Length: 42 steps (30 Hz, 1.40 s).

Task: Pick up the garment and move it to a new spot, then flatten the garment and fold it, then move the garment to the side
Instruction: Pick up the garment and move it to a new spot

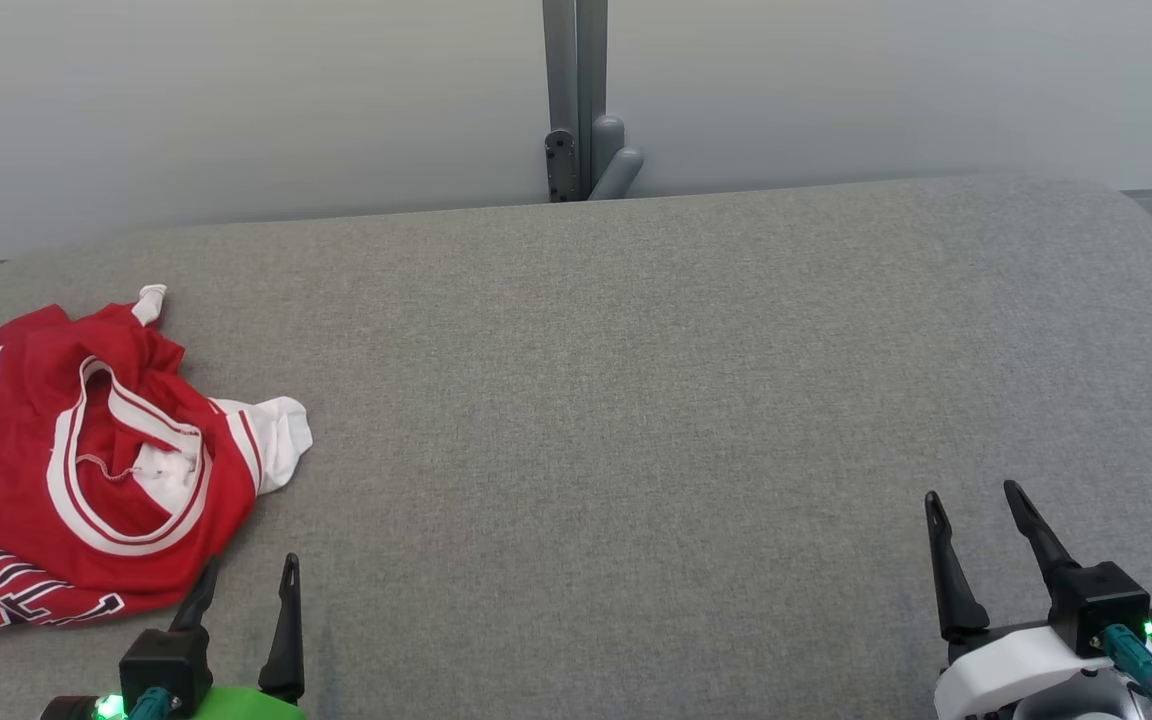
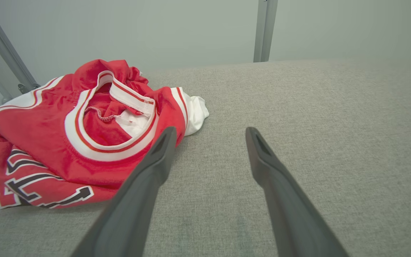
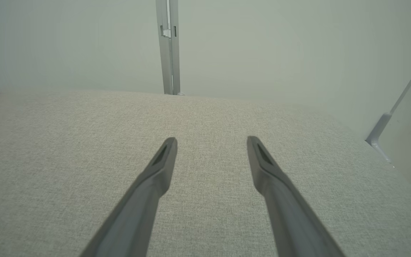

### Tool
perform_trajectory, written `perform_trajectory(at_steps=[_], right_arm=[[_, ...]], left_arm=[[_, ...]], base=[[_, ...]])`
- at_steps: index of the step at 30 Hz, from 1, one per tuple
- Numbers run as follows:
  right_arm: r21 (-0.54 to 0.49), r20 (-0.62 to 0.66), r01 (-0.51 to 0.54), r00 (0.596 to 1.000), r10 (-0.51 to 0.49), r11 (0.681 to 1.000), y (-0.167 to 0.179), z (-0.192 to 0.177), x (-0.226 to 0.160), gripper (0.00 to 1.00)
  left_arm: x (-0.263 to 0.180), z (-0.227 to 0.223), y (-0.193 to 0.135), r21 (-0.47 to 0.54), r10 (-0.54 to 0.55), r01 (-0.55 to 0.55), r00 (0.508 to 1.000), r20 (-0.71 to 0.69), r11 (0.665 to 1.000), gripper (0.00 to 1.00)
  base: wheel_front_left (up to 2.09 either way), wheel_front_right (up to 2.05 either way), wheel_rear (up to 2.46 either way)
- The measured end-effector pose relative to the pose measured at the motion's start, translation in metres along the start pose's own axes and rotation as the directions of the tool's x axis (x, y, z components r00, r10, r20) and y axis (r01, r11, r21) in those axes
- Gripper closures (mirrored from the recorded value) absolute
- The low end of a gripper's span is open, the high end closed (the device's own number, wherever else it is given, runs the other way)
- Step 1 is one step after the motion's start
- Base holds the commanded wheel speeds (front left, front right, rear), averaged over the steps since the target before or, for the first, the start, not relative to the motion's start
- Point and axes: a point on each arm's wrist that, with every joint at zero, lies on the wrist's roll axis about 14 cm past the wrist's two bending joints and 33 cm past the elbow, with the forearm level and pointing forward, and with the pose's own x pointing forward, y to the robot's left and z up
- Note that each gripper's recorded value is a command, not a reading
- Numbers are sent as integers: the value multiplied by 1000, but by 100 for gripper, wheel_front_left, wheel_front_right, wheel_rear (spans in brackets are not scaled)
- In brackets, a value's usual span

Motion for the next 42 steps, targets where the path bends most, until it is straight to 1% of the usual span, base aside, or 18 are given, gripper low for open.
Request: perform_trajectory(at_steps=[7,29,35,42], right_arm=[[-41,5,-15,1000,16,999,3,1,0,0],[-39,7,-23,1000,23,999,5,1,2,0],[-27,-2,-79,997,79,997,23,-3,8,0],[-12,7,-204,979,205,979,66,0,24,0]], left_arm=[[-1,-1,-1,35,-8,8,1000,2,999,0],[-6,-6,1,5,8,-8,1000,-8,1000,0],[-16,-4,16,1,59,-59,998,2,998,0],[-46,-9,52,-12,186,-186,982,-5,982,0]], base=[[0,0,0],[0,0,0],[0,0,0],[0,0,0]])
